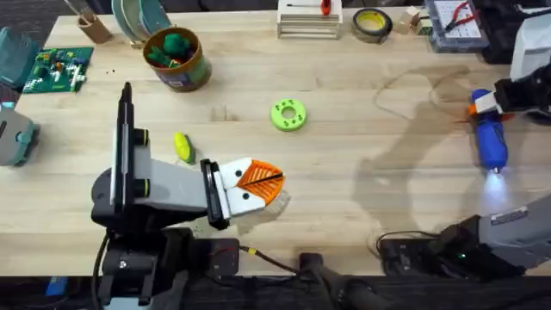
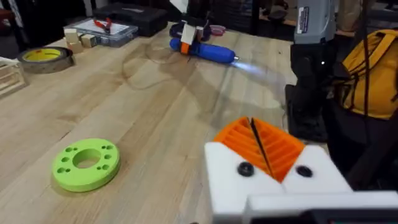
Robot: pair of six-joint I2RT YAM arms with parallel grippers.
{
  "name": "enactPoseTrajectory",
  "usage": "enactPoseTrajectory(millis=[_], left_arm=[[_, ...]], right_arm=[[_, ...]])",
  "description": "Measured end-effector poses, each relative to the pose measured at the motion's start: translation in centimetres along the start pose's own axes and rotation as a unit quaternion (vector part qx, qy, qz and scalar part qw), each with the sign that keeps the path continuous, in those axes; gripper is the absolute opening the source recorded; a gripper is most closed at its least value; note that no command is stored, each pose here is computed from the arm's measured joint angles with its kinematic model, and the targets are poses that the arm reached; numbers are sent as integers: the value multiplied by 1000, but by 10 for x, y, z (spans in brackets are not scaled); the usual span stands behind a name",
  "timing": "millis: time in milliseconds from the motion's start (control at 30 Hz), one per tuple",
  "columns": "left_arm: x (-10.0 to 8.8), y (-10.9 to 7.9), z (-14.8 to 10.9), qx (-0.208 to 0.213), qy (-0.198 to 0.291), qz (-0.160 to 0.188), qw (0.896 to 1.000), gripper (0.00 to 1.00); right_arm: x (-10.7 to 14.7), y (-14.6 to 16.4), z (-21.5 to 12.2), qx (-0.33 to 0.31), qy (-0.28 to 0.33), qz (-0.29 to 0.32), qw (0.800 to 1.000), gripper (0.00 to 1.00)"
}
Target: Pick up the gripper from the table and insert it into the empty holder that is missing its gripper. Then pick up a screw, insert it into the mounting hole, and use the screwdriver to tighten it. Finally, clean up the table by picking up the vegetable and placing it into the bucket.
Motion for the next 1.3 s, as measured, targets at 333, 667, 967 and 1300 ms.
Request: enactPoseTrajectory(millis=[333, 667, 967, 1300], left_arm=[[0, 0, 0, 0, 0, 0, 1000, 11], [0, 0, 0, 0, 0, 0, 1000, 11], [0, 0, 0, 0, 0, 0, 1000, 11], [0, 0, 0, -1, 0, 0, 1000, 11]], right_arm=[[-5, 0, -30, 17, -46, 11, 999, 16], [-9, 13, -114, 16, -177, 39, 983, 16], [3, 59, -197, 5, -298, -7, 954, 15], [65, 106, -290, -28, -448, -42, 892, 13]])
Point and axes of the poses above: each hand's point on the last joint's axis, 136 mm out from that joint toward the fingers, its own z axis out along the fingers, its own y axis along the line the jaws close on, x = y × z, the point moved 6 cm from there along -z, back along the fingers, and after that the axes turned 15 degrees about z, right-handed, at the moved point
